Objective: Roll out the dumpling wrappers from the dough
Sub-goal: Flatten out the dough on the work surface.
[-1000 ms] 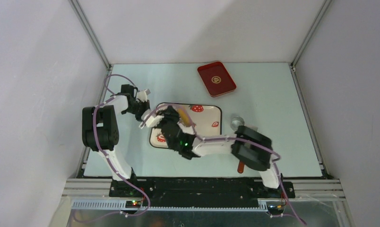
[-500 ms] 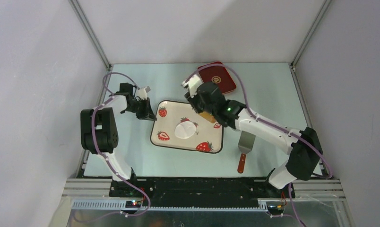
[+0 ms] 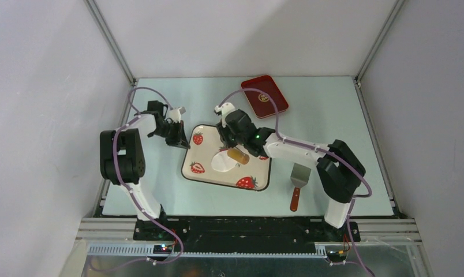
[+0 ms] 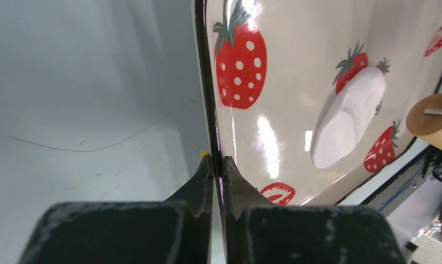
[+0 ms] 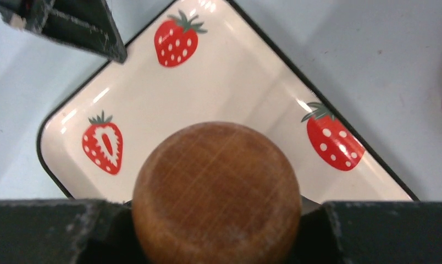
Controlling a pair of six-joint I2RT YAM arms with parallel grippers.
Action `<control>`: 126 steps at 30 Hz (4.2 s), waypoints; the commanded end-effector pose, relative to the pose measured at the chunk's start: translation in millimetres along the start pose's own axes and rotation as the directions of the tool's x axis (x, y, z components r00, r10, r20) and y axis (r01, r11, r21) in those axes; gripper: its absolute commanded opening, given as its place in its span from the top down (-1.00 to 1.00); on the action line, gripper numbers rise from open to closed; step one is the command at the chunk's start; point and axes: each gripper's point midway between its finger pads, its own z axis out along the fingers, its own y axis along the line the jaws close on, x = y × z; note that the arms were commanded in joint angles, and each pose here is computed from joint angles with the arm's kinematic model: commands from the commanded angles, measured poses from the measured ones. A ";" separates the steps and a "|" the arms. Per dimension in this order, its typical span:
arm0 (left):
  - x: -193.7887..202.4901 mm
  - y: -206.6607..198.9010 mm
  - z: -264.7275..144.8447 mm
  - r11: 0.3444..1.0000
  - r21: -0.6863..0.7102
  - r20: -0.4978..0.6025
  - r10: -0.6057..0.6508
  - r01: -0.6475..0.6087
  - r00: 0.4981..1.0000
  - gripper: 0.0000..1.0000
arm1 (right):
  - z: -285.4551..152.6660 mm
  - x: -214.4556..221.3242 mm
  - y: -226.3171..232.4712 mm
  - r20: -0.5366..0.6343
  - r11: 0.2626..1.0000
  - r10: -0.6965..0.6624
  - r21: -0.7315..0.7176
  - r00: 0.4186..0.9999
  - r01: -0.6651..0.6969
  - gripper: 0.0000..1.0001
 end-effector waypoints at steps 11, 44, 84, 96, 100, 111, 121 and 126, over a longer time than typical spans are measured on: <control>-35.8 39.8 -20.6 0.948 -0.172 -0.147 0.243 -0.267 0.959 0.71 | -8.3 -104.3 -11.0 0.356 0.969 -0.203 0.206 0.912 0.136 1.00; -8.6 35.3 -29.4 0.960 -0.159 -0.154 0.207 -0.231 0.966 -0.66 | -13.0 -55.7 129.9 0.699 0.766 -0.584 0.308 0.412 0.564 1.00; -3.6 34.5 -7.6 0.969 -0.174 -0.163 0.148 -0.176 0.976 1.00 | 60.7 14.1 95.3 0.469 0.737 -0.662 0.268 0.584 0.620 1.00; 14.8 19.0 -7.1 0.961 -0.159 -0.197 0.194 -0.227 0.961 1.00 | 30.5 21.3 149.7 0.500 0.740 -0.656 0.277 0.565 0.613 1.00; 24.6 13.6 -3.2 0.963 -0.137 -0.216 0.201 -0.233 0.955 1.00 | 23.1 24.4 156.5 0.498 0.760 -0.637 0.280 0.588 0.586 1.00; 24.2 15.2 -3.5 0.957 -0.143 -0.212 0.219 -0.252 0.952 1.00 | 28.3 23.4 110.5 0.444 0.830 -0.552 0.373 0.706 0.415 1.00; 24.8 15.0 -4.3 0.956 -0.146 -0.211 0.222 -0.256 0.952 1.00 | 44.2 38.2 72.6 0.362 0.848 -0.502 0.382 0.785 0.367 1.00; 23.9 13.8 -4.6 0.956 -0.143 -0.206 0.224 -0.256 0.953 1.00 | 48.5 38.9 55.0 0.341 0.853 -0.479 0.398 0.809 0.337 1.00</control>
